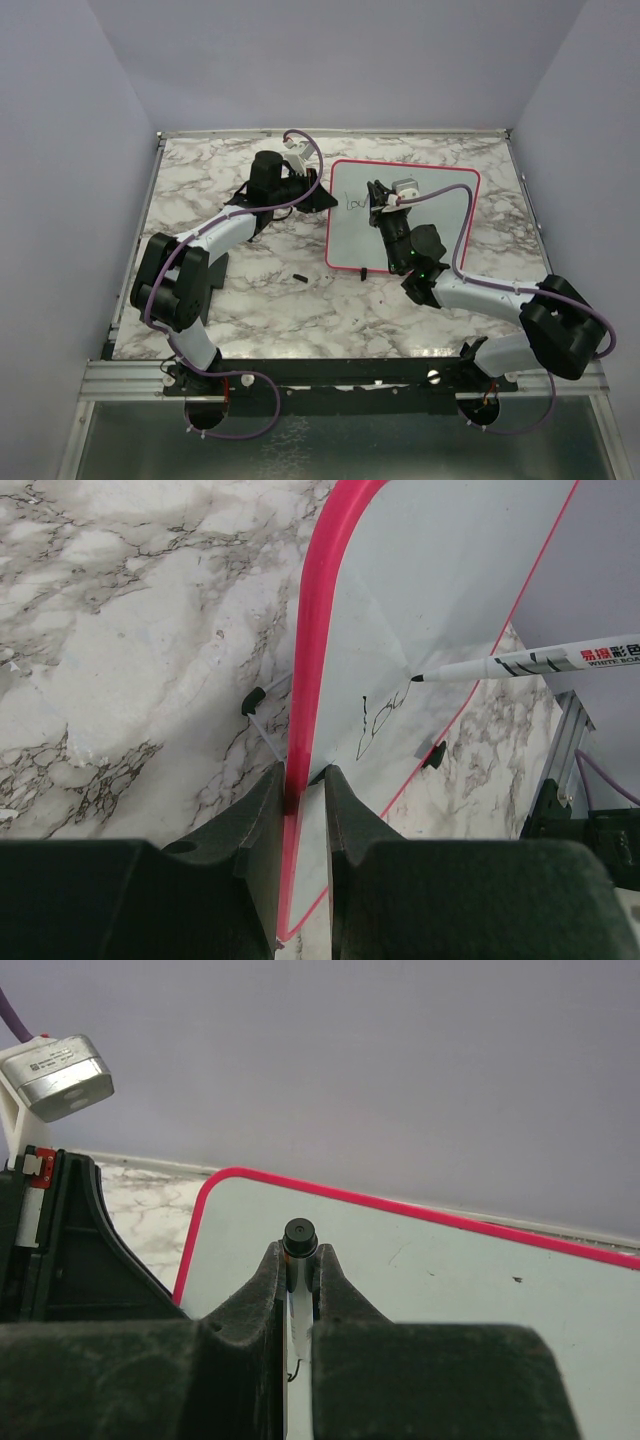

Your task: Write a sentence on the whiteboard

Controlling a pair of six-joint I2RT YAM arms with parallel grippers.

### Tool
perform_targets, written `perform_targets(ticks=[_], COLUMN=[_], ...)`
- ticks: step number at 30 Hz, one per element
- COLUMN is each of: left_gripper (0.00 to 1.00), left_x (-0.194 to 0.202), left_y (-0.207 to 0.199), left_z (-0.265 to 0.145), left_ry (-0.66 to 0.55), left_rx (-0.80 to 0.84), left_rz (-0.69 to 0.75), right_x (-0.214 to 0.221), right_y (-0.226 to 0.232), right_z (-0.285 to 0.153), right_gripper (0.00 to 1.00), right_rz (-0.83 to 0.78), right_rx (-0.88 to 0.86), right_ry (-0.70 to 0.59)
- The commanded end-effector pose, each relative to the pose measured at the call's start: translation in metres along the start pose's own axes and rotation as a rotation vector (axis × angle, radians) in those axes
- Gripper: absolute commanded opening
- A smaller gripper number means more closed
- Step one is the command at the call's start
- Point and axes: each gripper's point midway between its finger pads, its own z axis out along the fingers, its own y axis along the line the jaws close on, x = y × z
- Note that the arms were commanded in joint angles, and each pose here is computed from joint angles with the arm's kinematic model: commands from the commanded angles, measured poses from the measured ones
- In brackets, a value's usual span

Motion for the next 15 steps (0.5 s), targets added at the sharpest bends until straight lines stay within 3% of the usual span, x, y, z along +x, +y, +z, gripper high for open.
perform_targets(ticks=[1,8,15], left_gripper=[0.10,0.10,0.10], left_x=[-0.006,-0.006,-0.007], left_y=[-0.004,-0.004,-0.004], left_z=[-0.004,-0.005,-0.004], left_ry=[-0.021,-0.022,-0.022], left_rx=[0.002,0.003,0.000], left_rz=[0.022,0.023,0.022], right_x=[-0.012,-0.012,-0.032], right_y=[-0.003,0.001,0.008], right_z=[0.005,0.002,-0.016], right_gripper=[0.01,0.01,0.01], right_rz=[0.003,0.008,0.110], right_rx=[0.035,0.000,-0.093], right_ry=[-0.034,-0.035,-0.065])
